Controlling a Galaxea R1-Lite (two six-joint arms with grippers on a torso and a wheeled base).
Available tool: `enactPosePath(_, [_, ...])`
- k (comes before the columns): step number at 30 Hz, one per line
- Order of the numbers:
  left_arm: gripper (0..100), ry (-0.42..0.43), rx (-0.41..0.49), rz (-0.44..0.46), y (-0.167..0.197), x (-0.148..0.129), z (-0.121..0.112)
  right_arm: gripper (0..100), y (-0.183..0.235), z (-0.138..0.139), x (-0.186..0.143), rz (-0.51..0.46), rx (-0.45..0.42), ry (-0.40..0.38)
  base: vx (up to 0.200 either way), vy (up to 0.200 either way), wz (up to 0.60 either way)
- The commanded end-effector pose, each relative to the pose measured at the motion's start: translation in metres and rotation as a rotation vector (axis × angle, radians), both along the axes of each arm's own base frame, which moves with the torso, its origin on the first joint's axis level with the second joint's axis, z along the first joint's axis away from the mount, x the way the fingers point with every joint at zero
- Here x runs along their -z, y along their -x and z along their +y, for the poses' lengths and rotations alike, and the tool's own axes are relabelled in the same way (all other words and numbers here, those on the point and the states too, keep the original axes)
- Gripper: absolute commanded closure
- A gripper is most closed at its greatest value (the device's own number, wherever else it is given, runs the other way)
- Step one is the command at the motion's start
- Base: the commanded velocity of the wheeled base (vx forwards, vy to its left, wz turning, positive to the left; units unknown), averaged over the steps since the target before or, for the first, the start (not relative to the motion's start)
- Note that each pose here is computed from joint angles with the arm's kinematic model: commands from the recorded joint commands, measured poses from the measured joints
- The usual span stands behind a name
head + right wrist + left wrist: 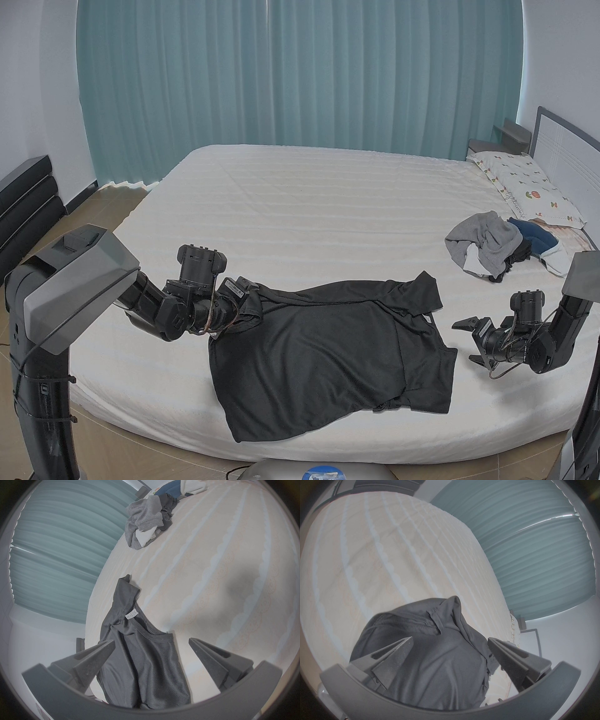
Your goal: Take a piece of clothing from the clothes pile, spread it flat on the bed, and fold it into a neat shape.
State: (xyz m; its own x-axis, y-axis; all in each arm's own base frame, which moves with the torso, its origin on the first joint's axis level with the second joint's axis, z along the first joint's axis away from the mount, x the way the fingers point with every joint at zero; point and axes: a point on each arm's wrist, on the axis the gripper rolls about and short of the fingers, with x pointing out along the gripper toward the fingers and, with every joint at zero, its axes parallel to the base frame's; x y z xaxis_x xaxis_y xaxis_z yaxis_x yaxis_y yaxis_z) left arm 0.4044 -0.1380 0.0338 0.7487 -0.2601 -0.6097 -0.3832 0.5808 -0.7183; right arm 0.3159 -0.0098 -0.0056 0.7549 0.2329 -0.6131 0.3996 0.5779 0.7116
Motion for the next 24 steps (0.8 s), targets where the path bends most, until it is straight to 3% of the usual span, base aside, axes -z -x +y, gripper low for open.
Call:
enactPosePath(1, [0, -0.057, -0.004, 0.006, -0.010, 0.020, -0.002, 0, 0.002, 0.001, 0.002, 0.010, -0.002, 0.000, 0.000, 0.000, 0.00])
enactPosePath(15, [0, -0.193, 0.062, -0.052, -0.033, 0.046, -0.022, 0, 0.005, 0.004, 0.008, 0.018, -0.012, 0.000, 0.000, 0.000, 0.00])
enactPosePath(24, [0, -0.207, 0.066, -0.047, -0.045, 0.053, -0.025, 0, 0.005, 0.005, 0.009, 0.021, -0.015, -0.001, 0.000, 0.000, 0.00])
